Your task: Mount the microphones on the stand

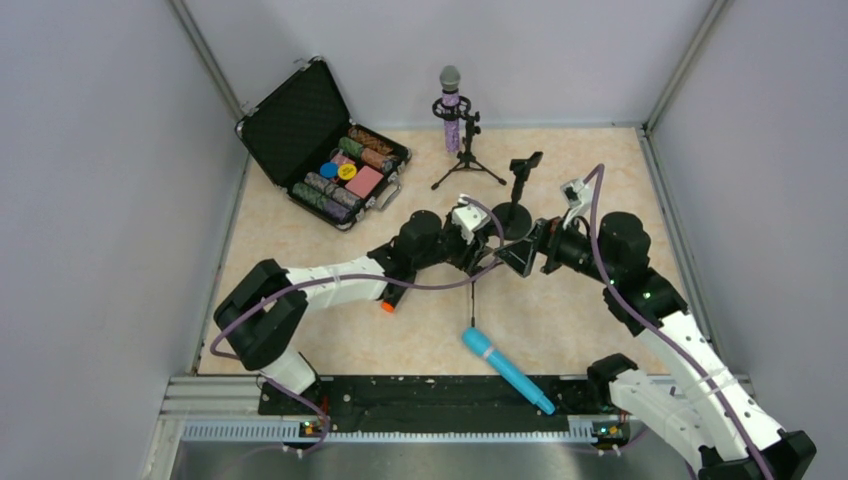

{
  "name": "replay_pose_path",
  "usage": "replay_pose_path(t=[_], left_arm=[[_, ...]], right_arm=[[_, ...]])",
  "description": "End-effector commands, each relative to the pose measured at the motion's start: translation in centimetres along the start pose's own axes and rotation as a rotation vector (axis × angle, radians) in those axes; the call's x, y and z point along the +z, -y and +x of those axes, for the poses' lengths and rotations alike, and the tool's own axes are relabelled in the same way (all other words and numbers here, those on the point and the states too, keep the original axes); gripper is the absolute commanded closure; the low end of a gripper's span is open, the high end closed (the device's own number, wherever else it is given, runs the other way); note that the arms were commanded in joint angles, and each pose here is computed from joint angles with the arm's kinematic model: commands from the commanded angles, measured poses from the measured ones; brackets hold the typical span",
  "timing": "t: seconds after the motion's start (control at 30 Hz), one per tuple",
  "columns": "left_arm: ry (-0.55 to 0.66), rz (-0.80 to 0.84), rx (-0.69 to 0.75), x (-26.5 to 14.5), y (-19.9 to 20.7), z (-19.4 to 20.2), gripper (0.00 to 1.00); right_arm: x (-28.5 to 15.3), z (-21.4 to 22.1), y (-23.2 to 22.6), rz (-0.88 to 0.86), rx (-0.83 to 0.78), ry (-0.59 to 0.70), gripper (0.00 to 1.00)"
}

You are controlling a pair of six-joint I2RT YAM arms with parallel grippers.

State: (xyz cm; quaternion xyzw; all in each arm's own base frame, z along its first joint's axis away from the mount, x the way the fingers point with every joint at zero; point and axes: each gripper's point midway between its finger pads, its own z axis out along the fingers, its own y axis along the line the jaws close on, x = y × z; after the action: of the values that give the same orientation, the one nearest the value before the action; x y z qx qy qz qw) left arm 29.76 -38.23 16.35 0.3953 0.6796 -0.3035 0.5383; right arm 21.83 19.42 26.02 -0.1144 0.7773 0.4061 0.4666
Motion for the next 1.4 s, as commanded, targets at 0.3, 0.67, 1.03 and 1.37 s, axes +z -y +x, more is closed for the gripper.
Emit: replay_pose_path(t=[0.3,0.67,1.03,1.37], left_arm=[[0.027,-0.072,-0.012,-2.5,-0.4,-0.6,0.19],[0.086,-0.096,-0.100,-6.7,0.1,-3.4,0.11],[0.001,-0.258,-0.278,-9.3,-1.8,-1.2,0.06],[-0.109,-0.291,-0.470,-8.4,-3.0,1.5,0.06]], right_arm=[[0.5,-0.1,0.9,0.022,-0.015,0.004,0.02],[1.1,2.4,0.5,-0.048,-0.005,-0.101,0.01],[1.6,6.9,1.4,-0.011,0.053,-0.275,0.01],[1.8,12.9,1.9,0.119,0.017,-0.449,0.02]])
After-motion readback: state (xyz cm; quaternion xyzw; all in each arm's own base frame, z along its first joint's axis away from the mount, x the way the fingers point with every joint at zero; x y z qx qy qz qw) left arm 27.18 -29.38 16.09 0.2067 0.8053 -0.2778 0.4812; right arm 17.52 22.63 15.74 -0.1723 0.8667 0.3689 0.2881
